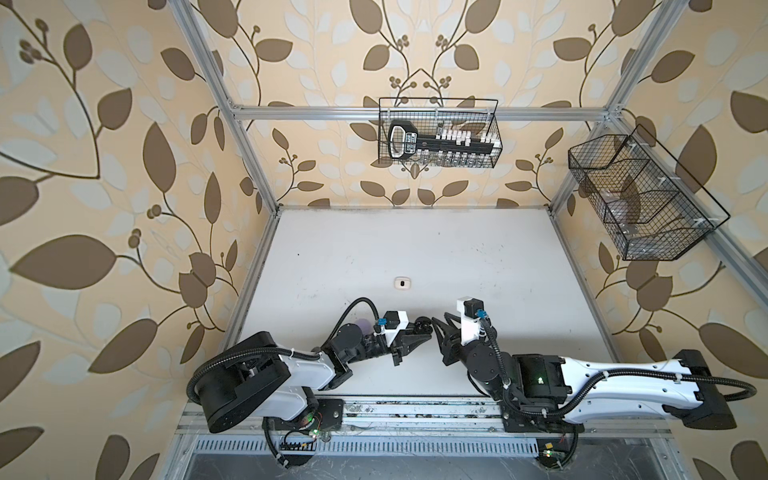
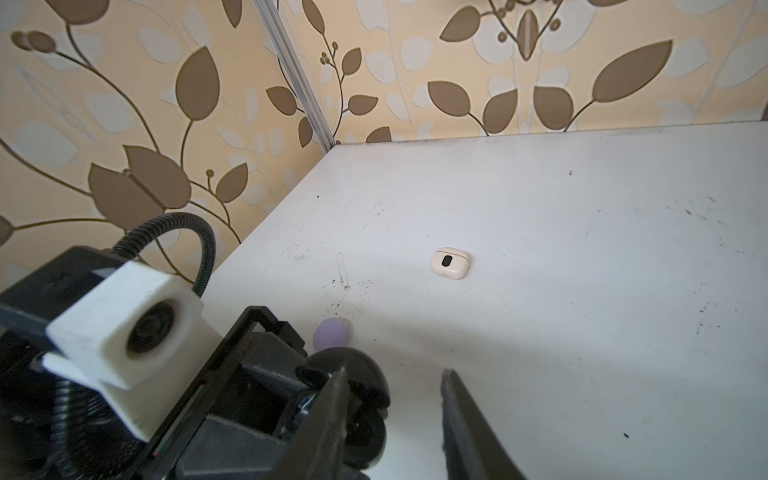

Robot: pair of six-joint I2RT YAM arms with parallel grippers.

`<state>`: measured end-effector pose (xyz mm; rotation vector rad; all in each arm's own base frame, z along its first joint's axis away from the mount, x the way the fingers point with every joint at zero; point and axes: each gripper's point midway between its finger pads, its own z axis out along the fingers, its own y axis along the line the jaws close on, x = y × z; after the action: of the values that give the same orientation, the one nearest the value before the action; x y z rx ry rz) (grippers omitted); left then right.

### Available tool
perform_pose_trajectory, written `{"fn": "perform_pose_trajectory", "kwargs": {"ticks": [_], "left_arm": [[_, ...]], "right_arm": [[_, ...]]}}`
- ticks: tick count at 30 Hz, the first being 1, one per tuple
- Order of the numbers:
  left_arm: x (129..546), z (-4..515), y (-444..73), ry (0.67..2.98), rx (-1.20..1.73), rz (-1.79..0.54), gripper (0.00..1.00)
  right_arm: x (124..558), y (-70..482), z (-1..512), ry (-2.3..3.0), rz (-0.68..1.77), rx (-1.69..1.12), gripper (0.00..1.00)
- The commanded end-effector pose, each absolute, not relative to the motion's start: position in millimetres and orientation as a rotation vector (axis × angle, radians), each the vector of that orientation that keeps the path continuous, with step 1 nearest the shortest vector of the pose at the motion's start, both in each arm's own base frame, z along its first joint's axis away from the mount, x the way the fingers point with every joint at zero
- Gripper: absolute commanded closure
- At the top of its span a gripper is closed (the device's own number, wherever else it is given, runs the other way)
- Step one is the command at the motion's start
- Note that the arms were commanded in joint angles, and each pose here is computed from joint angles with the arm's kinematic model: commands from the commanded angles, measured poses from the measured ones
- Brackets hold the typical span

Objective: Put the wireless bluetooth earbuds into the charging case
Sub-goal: 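Raise the open right gripper away from the black case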

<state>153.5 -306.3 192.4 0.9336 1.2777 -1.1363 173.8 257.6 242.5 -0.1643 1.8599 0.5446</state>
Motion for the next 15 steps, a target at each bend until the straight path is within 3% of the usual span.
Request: {"fn": "perform_pose_trajectory", "kwargs": {"ticks": [1,15], "left_arm": [[140.7,210.2,-305.2,1.165,0.968,-1.146,1.00],[135.5,217.3,-302.3,1.143,0.988,-1.141,1.00]], "right_arm": [[170.9,263.7,255.3,1.862,0.559,-0.190,0.59],[183.0,279.1,219.7,1.987,0.461,-0.239,0.60]]}}
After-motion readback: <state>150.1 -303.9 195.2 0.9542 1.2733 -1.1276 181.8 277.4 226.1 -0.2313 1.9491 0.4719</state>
